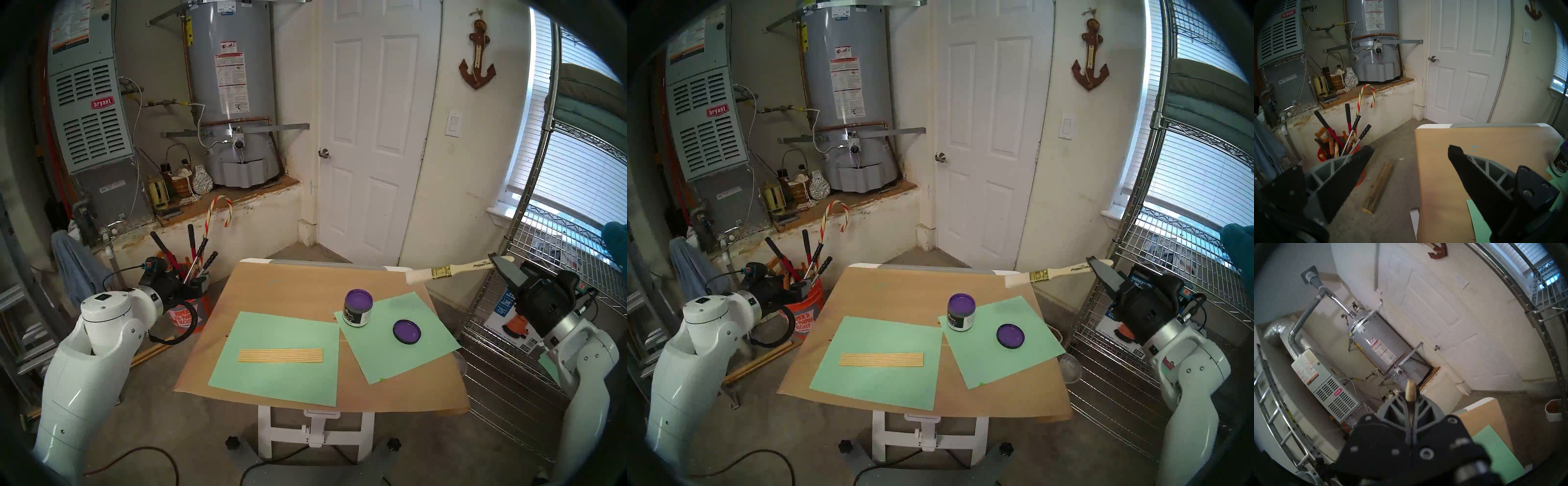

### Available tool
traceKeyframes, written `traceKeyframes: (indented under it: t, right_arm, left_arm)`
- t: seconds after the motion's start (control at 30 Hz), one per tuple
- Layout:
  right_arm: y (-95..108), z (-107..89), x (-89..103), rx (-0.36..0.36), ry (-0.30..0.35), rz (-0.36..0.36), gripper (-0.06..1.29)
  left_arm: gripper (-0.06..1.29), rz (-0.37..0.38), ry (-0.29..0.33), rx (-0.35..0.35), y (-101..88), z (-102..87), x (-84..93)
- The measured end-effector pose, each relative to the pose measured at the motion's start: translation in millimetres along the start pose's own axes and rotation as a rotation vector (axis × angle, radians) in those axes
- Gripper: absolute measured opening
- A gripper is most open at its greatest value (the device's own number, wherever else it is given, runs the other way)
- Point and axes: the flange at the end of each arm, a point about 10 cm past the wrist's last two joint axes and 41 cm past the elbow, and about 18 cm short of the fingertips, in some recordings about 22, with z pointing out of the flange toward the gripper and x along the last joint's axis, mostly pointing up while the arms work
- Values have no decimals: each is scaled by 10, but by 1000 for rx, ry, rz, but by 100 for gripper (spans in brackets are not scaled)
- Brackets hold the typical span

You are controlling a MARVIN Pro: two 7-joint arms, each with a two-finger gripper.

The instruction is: Pick up brush, dip the brush into paint, and paint the wood

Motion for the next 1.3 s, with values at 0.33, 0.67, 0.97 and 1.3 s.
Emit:
traceKeyframes:
  t: [0.33, 0.67, 0.97, 1.3]
  right_arm:
    - [-281, 250, -60, -12, -64, -129, -2]
    - [-532, 468, -238, -7, -126, -235, -2]
    - [-645, 608, -395, -18, -150, -309, -2]
    - [-692, 751, -533, -52, -166, -403, -2]
  left_arm:
    - [126, 0, 0, 0, 0, 0, 0]
    - [126, 0, 0, 0, 0, -1, 1]
    - [126, 0, 0, 0, 0, -1, 1]
    - [126, 0, 1, 0, -1, -1, 2]
